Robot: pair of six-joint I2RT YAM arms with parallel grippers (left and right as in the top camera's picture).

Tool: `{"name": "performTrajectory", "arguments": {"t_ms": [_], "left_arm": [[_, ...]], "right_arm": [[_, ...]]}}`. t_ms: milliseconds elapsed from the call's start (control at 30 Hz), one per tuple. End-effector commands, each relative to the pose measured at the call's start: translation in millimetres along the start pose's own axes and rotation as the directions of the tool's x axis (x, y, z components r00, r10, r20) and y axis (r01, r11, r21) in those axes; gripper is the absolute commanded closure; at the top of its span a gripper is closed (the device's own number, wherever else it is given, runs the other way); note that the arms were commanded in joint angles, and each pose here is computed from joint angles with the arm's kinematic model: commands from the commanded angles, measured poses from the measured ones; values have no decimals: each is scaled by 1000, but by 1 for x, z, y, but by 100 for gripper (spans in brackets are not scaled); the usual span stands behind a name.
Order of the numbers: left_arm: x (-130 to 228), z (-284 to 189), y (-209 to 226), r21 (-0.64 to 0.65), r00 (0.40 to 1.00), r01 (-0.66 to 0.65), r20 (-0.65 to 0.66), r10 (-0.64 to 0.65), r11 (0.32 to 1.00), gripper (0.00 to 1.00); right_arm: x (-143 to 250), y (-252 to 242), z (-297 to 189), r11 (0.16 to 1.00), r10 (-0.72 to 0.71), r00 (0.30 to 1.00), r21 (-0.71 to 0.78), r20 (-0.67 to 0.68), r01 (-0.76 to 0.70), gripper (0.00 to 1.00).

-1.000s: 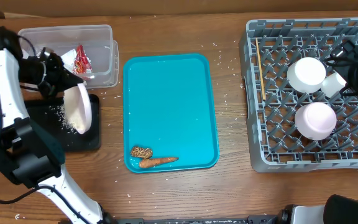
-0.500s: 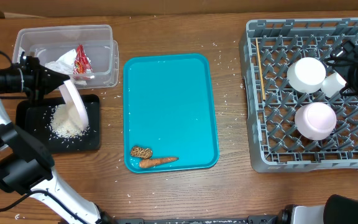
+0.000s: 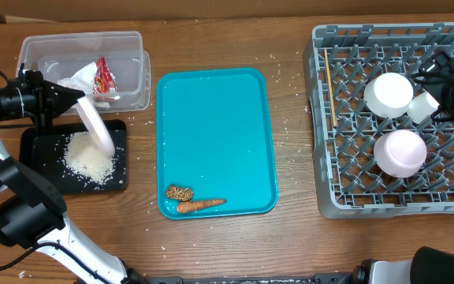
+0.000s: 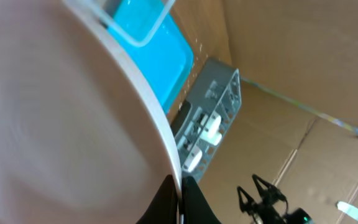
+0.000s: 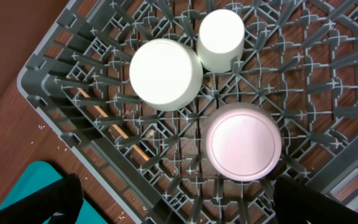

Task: Sort waste into correct bins and load items into the dishwasher
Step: 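Tilt the plate over the black tray to dump the rice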

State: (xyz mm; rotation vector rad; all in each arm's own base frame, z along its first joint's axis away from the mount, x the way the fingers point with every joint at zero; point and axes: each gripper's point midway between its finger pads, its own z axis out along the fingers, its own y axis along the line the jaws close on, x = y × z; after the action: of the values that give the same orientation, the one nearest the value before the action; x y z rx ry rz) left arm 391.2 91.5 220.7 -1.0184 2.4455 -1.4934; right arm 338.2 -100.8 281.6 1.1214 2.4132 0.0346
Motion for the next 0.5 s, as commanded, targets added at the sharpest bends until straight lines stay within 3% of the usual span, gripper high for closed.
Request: {"name": "performTrajectory", "arguments": {"t_ms": [0, 100, 333, 467], "left_arm": [[3, -8, -12, 28, 997, -74, 23, 74, 997, 96], [8, -7, -20, 77, 998, -66, 6, 66, 995, 96], [2, -6, -9, 15, 997, -79, 20, 79, 997, 96], [18, -1, -15, 22, 999, -53, -6, 53, 998, 96]], "right_arm": [[-4, 2, -4, 1000, 7, 1000, -13, 16, -7, 0], [-4, 2, -4, 1000, 7, 1000, -13, 16, -7, 0], [-4, 2, -4, 1000, 7, 1000, -13, 16, -7, 0], [-4, 2, -4, 1000, 7, 1000, -13, 16, -7, 0]]}}
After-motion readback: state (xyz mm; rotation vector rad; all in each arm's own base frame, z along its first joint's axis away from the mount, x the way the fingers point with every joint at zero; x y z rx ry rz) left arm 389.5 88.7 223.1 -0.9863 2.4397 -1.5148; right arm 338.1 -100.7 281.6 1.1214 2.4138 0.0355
